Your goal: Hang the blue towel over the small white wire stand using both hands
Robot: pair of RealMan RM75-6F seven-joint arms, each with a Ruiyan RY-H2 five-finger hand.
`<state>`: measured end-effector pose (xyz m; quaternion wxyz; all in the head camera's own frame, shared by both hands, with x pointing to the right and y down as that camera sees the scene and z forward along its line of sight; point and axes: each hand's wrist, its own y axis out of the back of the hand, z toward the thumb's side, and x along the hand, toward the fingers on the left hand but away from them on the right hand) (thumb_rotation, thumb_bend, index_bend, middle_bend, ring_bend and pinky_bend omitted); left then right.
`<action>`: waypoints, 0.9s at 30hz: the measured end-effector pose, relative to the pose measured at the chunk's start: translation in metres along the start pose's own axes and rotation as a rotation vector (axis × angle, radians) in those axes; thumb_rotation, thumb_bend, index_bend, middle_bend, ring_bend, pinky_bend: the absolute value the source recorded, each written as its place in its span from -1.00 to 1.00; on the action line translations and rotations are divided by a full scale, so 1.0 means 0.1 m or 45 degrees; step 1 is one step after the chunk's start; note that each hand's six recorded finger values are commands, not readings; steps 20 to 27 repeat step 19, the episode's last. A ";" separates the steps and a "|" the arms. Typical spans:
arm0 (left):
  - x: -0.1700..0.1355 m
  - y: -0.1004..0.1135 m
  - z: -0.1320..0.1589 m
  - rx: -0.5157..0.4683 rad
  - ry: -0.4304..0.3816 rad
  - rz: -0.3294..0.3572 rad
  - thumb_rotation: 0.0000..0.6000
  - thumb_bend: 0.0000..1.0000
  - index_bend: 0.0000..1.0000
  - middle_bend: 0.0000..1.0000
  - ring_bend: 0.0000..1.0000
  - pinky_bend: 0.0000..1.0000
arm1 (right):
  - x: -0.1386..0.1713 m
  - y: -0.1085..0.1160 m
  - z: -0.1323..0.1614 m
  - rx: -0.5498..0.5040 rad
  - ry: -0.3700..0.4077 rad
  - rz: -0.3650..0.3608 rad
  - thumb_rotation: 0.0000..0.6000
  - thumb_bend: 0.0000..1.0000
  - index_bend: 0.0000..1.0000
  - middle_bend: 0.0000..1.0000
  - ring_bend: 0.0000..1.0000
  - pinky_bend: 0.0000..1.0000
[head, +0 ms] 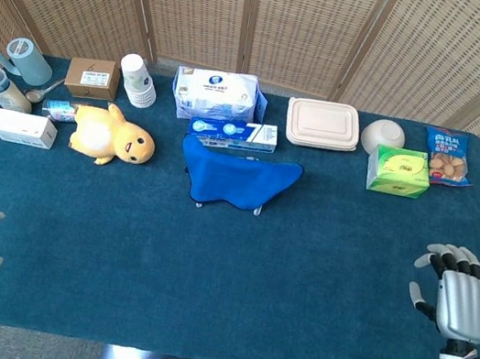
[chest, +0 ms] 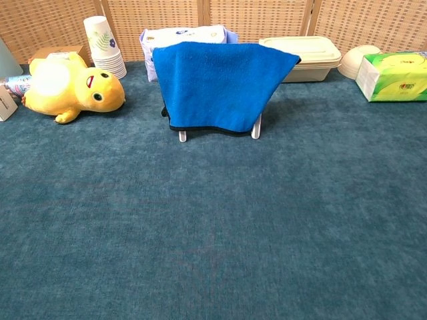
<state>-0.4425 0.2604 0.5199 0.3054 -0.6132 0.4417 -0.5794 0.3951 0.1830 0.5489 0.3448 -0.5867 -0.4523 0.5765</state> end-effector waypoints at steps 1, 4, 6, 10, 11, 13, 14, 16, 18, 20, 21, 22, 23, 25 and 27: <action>-0.02 -0.01 -0.01 0.001 0.007 -0.007 1.00 -0.38 -0.38 -0.60 -0.89 -1.00 | 0.02 -0.01 -0.01 -0.001 -0.005 0.005 1.00 -0.44 -0.07 -0.38 -0.57 -0.62; -0.06 -0.03 -0.04 0.001 0.021 -0.017 1.00 -0.38 -0.38 -0.59 -0.89 -1.00 | 0.06 -0.03 -0.04 -0.006 -0.016 0.019 1.00 -0.44 -0.06 -0.38 -0.57 -0.62; -0.09 -0.03 -0.06 0.003 0.025 -0.016 1.00 -0.38 -0.38 -0.58 -0.88 -1.00 | 0.08 -0.04 -0.05 -0.006 -0.017 0.023 1.00 -0.44 -0.06 -0.38 -0.57 -0.62; -0.12 -0.02 -0.06 0.008 0.024 -0.003 1.00 -0.38 -0.38 -0.54 -0.87 -1.00 | 0.11 -0.07 -0.06 -0.009 -0.009 0.034 1.00 -0.44 -0.06 -0.38 -0.57 -0.62; -0.13 -0.01 -0.06 0.008 0.023 0.000 1.00 -0.38 -0.38 -0.54 -0.87 -1.00 | 0.11 -0.07 -0.05 -0.008 -0.006 0.036 1.00 -0.43 -0.06 -0.38 -0.57 -0.62; -0.13 0.00 -0.06 0.009 0.022 0.008 1.00 -0.38 -0.38 -0.54 -0.87 -1.00 | 0.12 -0.09 -0.05 -0.007 -0.002 0.043 1.00 -0.43 -0.06 -0.38 -0.57 -0.62; -0.13 0.01 -0.07 0.008 0.022 0.011 1.00 -0.38 -0.38 -0.54 -0.87 -1.00 | 0.12 -0.10 -0.04 -0.008 -0.001 0.044 1.00 -0.43 -0.05 -0.38 -0.57 -0.62; -0.12 0.01 -0.07 0.002 0.022 0.015 1.00 -0.38 -0.38 -0.54 -0.87 -1.00 | 0.12 -0.11 -0.03 -0.012 0.000 0.044 1.00 -0.43 -0.05 -0.38 -0.57 -0.62; -0.11 0.00 -0.07 0.001 0.022 0.011 1.00 -0.38 -0.38 -0.54 -0.87 -1.00 | 0.13 -0.11 -0.03 -0.011 -0.002 0.045 1.00 -0.43 -0.05 -0.38 -0.57 -0.62; -0.11 0.00 -0.07 0.001 0.022 0.008 1.00 -0.38 -0.38 -0.54 -0.87 -1.00 | 0.13 -0.11 -0.03 -0.009 -0.003 0.045 1.00 -0.43 -0.04 -0.38 -0.57 -0.62; -0.11 0.00 -0.07 0.001 0.022 0.008 1.00 -0.38 -0.38 -0.54 -0.87 -1.00 | 0.13 -0.11 -0.03 -0.009 -0.003 0.045 1.00 -0.43 -0.04 -0.38 -0.57 -0.62; -0.11 0.00 -0.07 0.001 0.022 0.008 1.00 -0.38 -0.38 -0.54 -0.87 -1.00 | 0.13 -0.11 -0.03 -0.009 -0.003 0.045 1.00 -0.43 -0.04 -0.38 -0.57 -0.62; -0.11 0.00 -0.07 0.001 0.022 0.008 1.00 -0.38 -0.38 -0.54 -0.87 -1.00 | 0.13 -0.11 -0.03 -0.009 -0.003 0.045 1.00 -0.43 -0.04 -0.38 -0.57 -0.62; -0.11 0.00 -0.07 0.001 0.022 0.008 1.00 -0.38 -0.38 -0.54 -0.87 -1.00 | 0.13 -0.11 -0.03 -0.009 -0.003 0.045 1.00 -0.43 -0.04 -0.38 -0.57 -0.62; -0.11 0.00 -0.07 0.001 0.022 0.008 1.00 -0.38 -0.38 -0.54 -0.87 -1.00 | 0.13 -0.11 -0.03 -0.009 -0.003 0.045 1.00 -0.43 -0.04 -0.38 -0.57 -0.62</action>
